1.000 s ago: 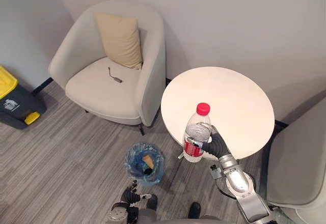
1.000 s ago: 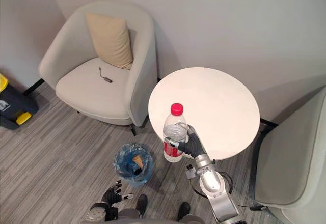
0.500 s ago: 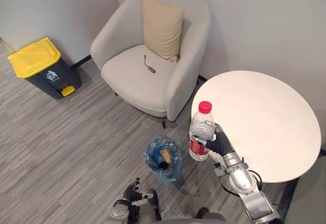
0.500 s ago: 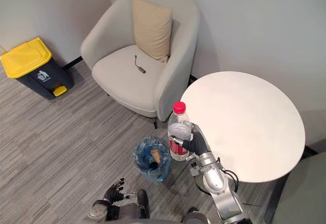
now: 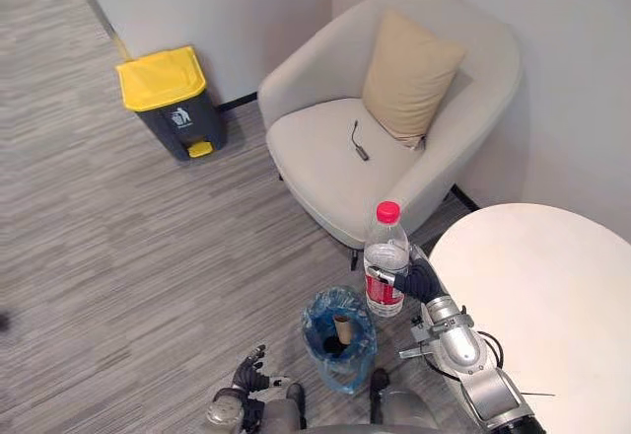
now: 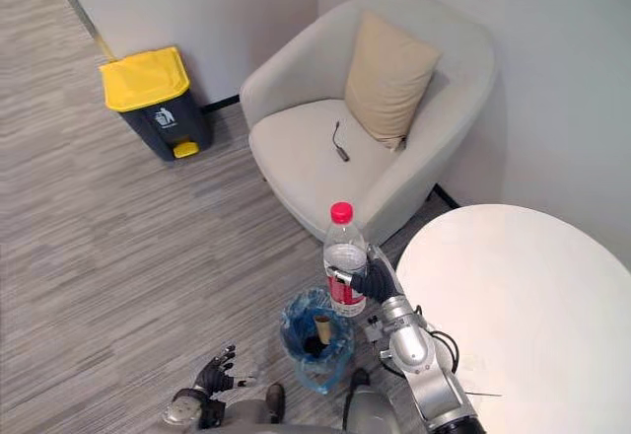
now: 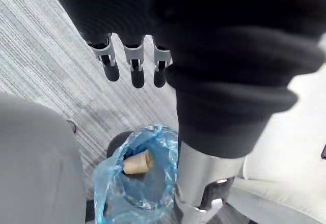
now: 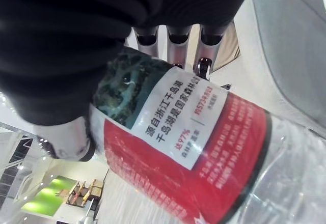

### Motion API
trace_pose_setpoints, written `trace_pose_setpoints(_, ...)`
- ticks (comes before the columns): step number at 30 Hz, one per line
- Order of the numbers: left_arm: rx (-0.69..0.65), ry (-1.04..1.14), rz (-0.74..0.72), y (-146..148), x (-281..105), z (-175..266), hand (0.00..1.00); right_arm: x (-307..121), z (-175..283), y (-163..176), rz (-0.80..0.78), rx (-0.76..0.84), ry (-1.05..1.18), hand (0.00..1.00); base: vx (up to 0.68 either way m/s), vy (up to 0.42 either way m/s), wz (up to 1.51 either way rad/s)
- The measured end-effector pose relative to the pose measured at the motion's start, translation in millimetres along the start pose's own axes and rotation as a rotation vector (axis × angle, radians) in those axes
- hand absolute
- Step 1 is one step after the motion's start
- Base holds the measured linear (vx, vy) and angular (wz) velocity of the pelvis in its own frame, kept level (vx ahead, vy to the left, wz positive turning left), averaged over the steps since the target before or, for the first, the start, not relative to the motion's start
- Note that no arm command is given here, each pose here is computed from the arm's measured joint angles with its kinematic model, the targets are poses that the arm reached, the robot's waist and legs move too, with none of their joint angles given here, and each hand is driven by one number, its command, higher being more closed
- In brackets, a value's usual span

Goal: Gather rubbish on tea table into small bin, then transfer packed bag to large trash can.

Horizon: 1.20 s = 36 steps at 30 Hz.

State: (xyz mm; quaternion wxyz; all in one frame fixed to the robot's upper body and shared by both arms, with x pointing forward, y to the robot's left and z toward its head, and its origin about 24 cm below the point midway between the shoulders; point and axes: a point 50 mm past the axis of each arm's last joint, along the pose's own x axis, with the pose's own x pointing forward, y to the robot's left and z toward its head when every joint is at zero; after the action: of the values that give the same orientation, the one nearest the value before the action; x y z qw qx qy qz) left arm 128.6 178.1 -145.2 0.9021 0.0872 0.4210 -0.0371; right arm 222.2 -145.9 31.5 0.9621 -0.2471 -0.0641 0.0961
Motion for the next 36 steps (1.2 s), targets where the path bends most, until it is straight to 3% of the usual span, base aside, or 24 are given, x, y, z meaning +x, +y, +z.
trace_pose_setpoints(8, -0.033, 0.01, 0.02, 2.8, -0.9, -2.9, 0.0, -13.2, -15.0, -1.3, 0.002, -0.002, 0.075, 1.0, 0.03, -0.026, 0.17)
trace_pose_setpoints(14, -0.021, -0.015, 0.035, 10.2, 0.9, 3.4, 0.0, -2.8, -14.2, 23.0, 0.125, 0.087, 0.07, 1.0, -0.12, 0.013, 0.17)
trace_pose_setpoints(26, -0.03, -0.204, 0.108, 32.6, 18.6, 71.7, 0.0, 67.9, 32.2, 18.7, 0.214, -0.01, -0.153, 1.0, -0.18, 0.002, 0.12)
trace_pose_setpoints(36, -0.128, -0.456, 0.105, 19.0, 21.4, 150.6, 0.0, 112.5, 81.8, -10.5, 0.039, -0.055, -0.314, 1.0, -0.07, 0.003, 0.09)
